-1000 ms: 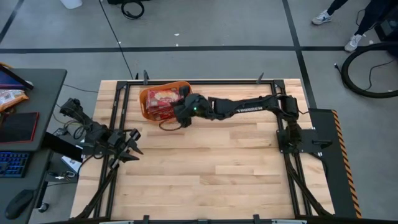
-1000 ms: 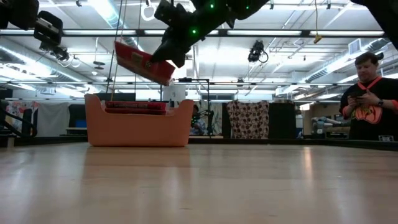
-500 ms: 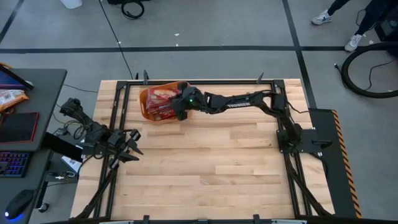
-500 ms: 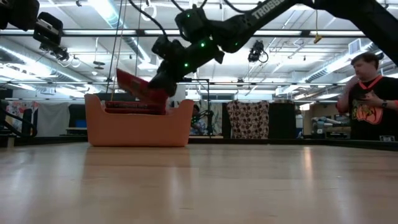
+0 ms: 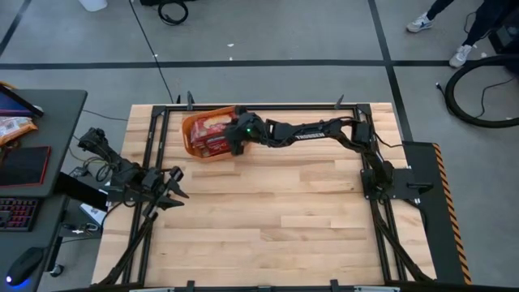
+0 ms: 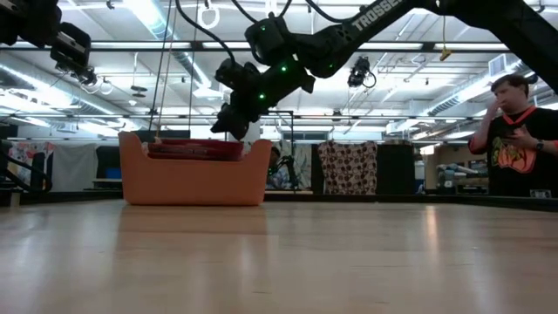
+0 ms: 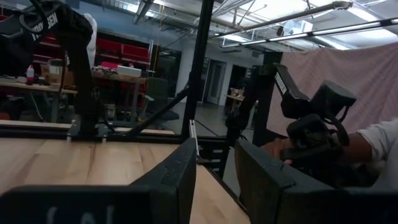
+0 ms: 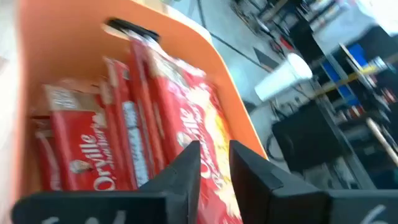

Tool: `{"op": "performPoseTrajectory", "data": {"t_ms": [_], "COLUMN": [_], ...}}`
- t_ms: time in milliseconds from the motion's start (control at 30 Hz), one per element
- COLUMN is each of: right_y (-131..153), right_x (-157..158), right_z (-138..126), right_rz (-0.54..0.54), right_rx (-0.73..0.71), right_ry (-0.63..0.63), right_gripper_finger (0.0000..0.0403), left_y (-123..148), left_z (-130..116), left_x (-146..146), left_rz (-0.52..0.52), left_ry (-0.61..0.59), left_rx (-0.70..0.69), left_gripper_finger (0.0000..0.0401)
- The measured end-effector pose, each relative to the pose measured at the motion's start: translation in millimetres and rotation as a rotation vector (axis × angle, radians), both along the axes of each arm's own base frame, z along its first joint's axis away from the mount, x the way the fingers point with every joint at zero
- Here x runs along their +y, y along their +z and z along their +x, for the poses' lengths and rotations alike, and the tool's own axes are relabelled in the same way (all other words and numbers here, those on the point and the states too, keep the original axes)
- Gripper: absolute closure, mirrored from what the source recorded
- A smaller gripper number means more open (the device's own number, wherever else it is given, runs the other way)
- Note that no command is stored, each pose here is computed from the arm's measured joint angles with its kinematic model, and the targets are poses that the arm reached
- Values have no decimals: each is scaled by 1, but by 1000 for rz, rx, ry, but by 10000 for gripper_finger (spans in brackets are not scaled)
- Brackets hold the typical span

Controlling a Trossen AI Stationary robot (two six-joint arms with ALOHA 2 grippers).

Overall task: Sort popcorn bags into baskets
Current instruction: Return to Home Position

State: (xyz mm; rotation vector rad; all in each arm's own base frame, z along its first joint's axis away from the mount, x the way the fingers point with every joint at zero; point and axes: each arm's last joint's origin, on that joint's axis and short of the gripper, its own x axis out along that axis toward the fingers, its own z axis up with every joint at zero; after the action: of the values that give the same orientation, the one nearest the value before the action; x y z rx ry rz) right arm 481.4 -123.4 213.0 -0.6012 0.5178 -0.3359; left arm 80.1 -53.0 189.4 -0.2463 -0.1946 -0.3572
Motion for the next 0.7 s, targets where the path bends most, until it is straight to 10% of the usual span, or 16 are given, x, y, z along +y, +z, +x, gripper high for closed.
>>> {"op": "performPoseTrajectory", "data": {"t_ms": [700], "right_y": [8], "right_x": [6], "right_z": [-1], "right_rz": [178], "right_rx": [83], "right_ry": [-121], "right_gripper_finger": [300], "left_y": [0], "left_z": [0], "left_x": [0], "left_rz": [34], "left_ry": [9], "left_rx": [-11], "left_gripper_finger": [284]}}
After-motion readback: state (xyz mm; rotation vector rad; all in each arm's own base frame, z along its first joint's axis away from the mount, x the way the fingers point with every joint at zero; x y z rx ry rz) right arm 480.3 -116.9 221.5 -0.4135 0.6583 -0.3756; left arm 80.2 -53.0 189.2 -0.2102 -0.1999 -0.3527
